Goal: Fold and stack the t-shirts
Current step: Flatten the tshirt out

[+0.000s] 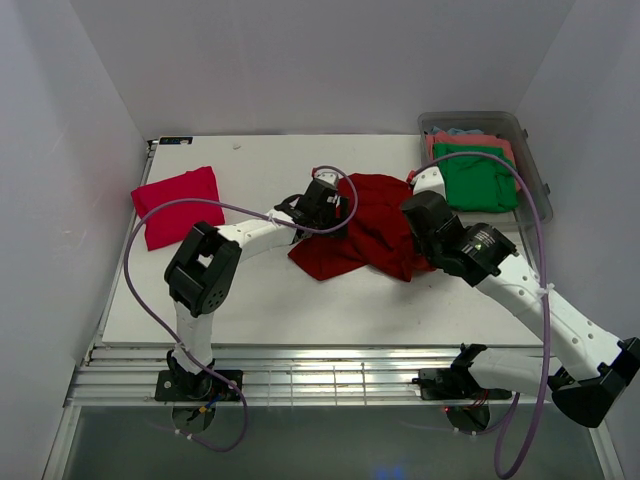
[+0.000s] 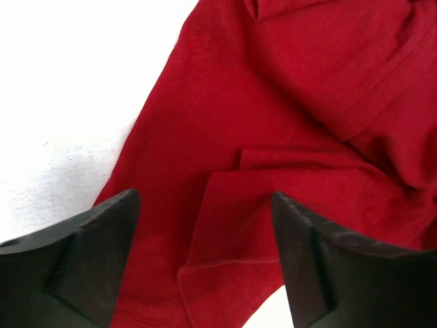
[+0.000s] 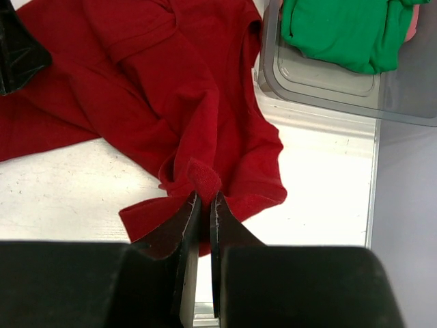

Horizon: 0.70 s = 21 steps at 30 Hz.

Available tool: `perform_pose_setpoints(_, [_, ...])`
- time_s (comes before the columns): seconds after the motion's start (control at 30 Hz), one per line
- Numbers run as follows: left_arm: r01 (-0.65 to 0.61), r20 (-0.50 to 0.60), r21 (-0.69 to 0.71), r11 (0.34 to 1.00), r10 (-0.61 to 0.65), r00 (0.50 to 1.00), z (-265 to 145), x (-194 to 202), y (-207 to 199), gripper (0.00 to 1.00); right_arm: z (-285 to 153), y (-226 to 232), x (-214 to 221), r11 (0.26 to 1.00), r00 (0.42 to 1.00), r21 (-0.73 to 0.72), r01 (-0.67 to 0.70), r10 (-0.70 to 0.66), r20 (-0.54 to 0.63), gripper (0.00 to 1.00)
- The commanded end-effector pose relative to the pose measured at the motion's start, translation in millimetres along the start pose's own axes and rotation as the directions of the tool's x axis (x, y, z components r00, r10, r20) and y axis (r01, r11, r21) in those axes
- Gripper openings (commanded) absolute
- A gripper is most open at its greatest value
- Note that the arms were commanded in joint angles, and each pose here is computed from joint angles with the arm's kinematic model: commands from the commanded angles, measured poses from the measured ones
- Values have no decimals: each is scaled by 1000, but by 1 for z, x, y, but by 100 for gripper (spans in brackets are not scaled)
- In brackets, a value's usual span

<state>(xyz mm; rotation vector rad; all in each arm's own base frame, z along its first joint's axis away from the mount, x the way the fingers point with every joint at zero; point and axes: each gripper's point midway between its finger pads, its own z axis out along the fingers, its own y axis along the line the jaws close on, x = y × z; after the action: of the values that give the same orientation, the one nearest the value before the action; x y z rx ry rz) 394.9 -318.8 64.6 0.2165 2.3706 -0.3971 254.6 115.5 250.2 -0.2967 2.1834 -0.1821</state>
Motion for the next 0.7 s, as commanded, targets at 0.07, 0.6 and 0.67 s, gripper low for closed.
perform_pose_setpoints(0.07, [25,37,47,999,-27,999,-8,-15,-11,77,-2,-4,0,999,999,15,-39,39,16,8])
perform_pose_setpoints(0.6, [49,-43,111,993,-45,998,0,11,-26,52,-8,-10,3,998,999,22,-51,51,19,8])
perform_pose_setpoints(0.67, [46,-57,93,995,-41,998,-1,17,-22,53,-8,-10,3,998,998,20,-53,53,17,8])
